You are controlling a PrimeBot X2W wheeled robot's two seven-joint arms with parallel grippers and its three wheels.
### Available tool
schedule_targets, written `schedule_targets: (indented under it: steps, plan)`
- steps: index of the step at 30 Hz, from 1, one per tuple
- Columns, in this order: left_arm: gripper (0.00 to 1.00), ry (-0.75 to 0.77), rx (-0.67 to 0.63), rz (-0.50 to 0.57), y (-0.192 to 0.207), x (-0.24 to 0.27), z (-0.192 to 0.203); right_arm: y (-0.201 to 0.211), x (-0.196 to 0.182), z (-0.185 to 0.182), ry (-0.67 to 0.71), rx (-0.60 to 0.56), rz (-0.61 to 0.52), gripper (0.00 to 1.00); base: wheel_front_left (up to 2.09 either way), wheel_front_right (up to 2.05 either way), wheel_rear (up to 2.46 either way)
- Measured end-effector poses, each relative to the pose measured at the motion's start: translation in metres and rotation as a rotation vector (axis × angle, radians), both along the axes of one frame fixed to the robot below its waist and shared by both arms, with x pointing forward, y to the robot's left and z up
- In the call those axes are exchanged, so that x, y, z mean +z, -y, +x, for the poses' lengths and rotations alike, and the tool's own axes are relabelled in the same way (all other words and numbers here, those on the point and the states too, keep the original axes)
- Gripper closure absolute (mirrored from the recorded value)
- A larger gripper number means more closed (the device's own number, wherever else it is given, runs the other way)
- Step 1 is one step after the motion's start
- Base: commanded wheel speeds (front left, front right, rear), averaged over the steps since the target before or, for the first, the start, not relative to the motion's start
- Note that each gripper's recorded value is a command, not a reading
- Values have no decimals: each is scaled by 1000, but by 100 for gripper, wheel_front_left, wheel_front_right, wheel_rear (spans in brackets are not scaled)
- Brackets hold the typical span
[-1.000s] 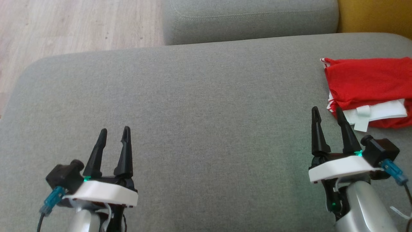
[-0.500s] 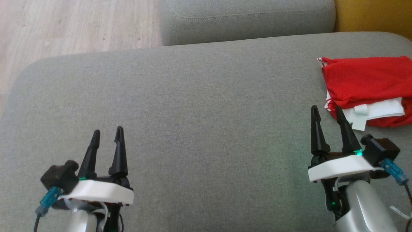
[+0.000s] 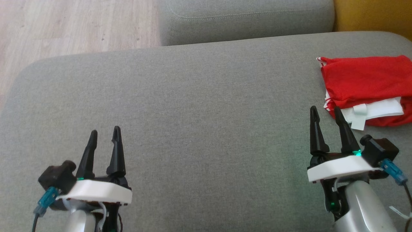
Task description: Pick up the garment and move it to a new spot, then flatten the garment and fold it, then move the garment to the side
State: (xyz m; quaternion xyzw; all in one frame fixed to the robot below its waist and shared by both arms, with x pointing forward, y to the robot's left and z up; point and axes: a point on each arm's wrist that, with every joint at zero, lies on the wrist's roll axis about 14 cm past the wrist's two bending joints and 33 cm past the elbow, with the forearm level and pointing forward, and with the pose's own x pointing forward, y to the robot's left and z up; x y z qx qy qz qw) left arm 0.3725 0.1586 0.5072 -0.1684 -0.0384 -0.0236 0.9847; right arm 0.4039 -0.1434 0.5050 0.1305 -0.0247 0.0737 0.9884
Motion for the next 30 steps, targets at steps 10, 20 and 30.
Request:
schedule_targets:
  steps: [10, 20, 30]
  plan:
    - [100, -166, 8, -34, 0, -50, -23, 5, -55, -27, -175, -20, 24, 100, 0, 0, 0]
    - [100, -187, 21, -119, -2, -52, -22, 11, -52, -26, -186, -48, 114, 100, 0, 0, 0]
    - [100, -209, 40, -217, -7, -54, -21, 19, -50, -25, -201, -81, 218, 100, 0, 0, 0]
